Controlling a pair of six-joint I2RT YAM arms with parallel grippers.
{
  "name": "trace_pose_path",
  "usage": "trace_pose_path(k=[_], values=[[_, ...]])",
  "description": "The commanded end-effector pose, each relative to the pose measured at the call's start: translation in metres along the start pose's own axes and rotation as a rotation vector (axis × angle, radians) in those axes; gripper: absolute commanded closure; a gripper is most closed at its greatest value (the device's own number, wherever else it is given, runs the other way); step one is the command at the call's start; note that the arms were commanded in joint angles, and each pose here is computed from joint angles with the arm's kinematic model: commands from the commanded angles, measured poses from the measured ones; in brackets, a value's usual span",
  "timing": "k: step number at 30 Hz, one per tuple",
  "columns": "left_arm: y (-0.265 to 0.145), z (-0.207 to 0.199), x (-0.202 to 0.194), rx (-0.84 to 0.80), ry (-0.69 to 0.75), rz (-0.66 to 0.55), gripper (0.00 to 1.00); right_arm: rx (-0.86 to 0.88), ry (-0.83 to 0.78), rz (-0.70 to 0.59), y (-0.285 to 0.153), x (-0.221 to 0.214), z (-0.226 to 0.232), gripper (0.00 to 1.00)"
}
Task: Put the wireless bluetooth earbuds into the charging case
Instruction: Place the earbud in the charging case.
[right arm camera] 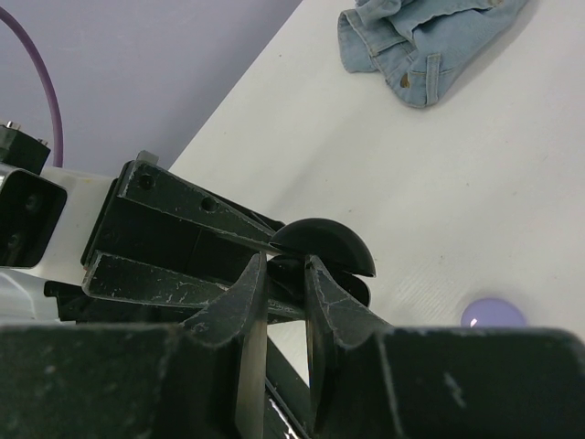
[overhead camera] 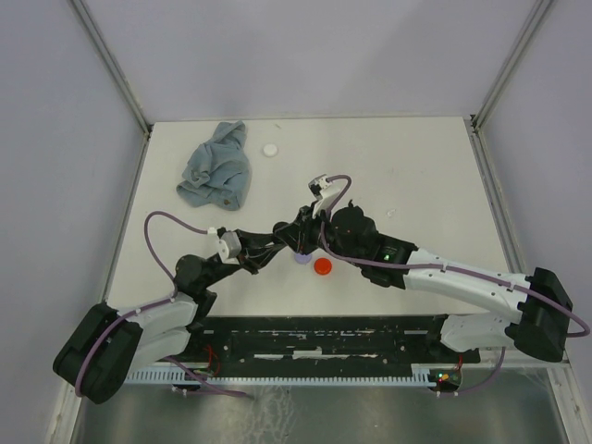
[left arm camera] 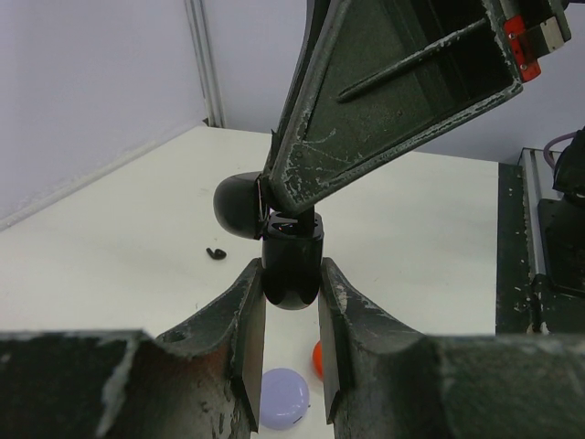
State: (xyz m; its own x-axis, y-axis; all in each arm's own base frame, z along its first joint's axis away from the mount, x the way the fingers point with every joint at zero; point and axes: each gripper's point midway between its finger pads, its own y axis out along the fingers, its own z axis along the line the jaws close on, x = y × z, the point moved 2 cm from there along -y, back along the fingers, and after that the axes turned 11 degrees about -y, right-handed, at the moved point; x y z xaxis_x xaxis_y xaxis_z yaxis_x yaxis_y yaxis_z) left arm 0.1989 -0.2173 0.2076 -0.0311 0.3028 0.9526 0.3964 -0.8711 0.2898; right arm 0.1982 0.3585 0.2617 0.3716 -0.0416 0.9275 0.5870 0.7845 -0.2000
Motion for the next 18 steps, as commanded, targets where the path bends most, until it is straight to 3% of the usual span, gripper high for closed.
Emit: trace_pose_path(k=[1, 4, 13, 18], values=[[0.005, -0.003, 0.022, -0.014, 0.043, -0.081, 0.97, 0.024, -0.008, -0.055, 0.003, 0.013, 0.006, 0.83], [0.005, 0.001, 0.022, 0.009, 0.035, -0.083, 0.97, 0.031, -0.009, -0.040, 0.002, 0.009, 0.007, 0.79], [0.006, 0.006, 0.019, 0.036, 0.026, -0.069, 0.97, 0.020, -0.049, -0.039, -0.006, 0.021, 0.008, 0.54], [0.006, 0.009, 0.015, 0.051, 0.019, -0.057, 0.97, -0.021, -0.101, -0.042, -0.014, 0.028, 0.000, 0.48]])
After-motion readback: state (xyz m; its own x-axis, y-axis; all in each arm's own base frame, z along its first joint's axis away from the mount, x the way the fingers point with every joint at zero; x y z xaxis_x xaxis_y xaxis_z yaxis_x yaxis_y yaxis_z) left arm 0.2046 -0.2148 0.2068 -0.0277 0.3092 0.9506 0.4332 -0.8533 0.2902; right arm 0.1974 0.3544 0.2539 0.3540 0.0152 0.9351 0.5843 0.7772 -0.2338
